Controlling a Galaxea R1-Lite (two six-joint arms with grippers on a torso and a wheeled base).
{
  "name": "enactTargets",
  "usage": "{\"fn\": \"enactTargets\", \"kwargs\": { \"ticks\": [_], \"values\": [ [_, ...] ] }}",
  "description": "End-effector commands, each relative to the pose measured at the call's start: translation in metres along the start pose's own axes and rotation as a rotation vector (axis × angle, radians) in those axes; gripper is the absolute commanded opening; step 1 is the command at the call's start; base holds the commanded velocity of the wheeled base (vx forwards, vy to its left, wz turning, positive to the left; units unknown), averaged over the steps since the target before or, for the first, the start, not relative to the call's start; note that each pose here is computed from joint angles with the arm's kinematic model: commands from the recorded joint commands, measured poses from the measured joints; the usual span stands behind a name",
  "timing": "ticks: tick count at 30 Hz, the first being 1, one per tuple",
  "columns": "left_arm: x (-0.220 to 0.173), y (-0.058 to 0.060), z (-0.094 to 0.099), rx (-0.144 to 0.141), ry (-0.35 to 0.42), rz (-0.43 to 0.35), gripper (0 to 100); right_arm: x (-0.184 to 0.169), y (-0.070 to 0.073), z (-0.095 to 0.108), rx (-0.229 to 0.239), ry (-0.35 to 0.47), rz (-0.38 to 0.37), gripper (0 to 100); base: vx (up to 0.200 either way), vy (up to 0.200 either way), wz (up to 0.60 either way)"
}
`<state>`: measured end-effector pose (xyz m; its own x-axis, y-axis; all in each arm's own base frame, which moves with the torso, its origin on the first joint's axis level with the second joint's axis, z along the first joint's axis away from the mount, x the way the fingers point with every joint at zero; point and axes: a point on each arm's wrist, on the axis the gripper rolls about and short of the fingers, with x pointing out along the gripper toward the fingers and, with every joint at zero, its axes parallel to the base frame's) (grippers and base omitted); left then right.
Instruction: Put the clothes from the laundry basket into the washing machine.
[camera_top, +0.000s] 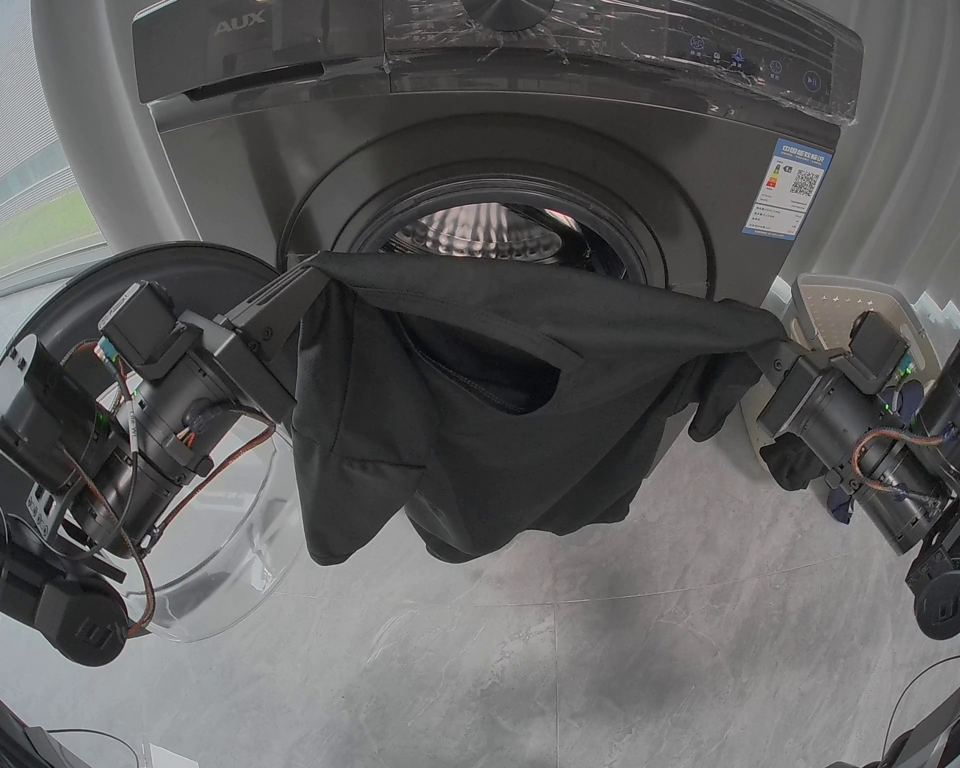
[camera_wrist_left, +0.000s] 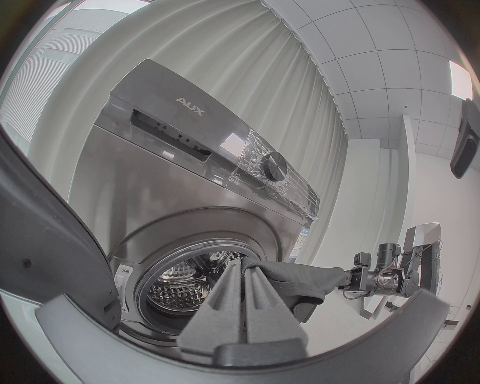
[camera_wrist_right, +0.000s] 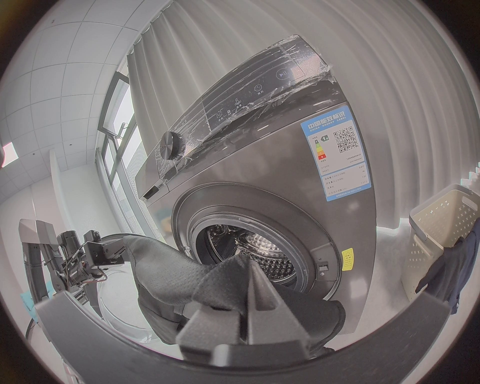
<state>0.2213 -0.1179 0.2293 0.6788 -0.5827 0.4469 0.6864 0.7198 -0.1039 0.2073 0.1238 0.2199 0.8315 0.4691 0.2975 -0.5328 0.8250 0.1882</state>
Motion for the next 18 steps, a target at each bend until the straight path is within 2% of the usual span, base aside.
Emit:
{"fn": "enactTargets", "kwargs": {
  "ticks": [1, 8, 18],
  "values": [
    [0.002, 0.000, -0.002, -0.003, 0.003, -0.002, 0, -0.002, 0.001, 0.005, 0.001, -0.014, 0.002, 0, 0.000, 0.000, 0.00],
    [0.005, -0.001, -0.002, -0.006, 0.000, -0.009, 0, -0.002, 0.000, 0.006, -0.001, -0.019, -0.002, 0, 0.000, 0.000, 0.00],
    [0.011, -0.004, -0.017, -0.024, 0.039, -0.030, 0, -0.002, -0.003, 0.002, -0.003, -0.003, -0.014, 0, 0.000, 0.000, 0.00]
  ]
}}
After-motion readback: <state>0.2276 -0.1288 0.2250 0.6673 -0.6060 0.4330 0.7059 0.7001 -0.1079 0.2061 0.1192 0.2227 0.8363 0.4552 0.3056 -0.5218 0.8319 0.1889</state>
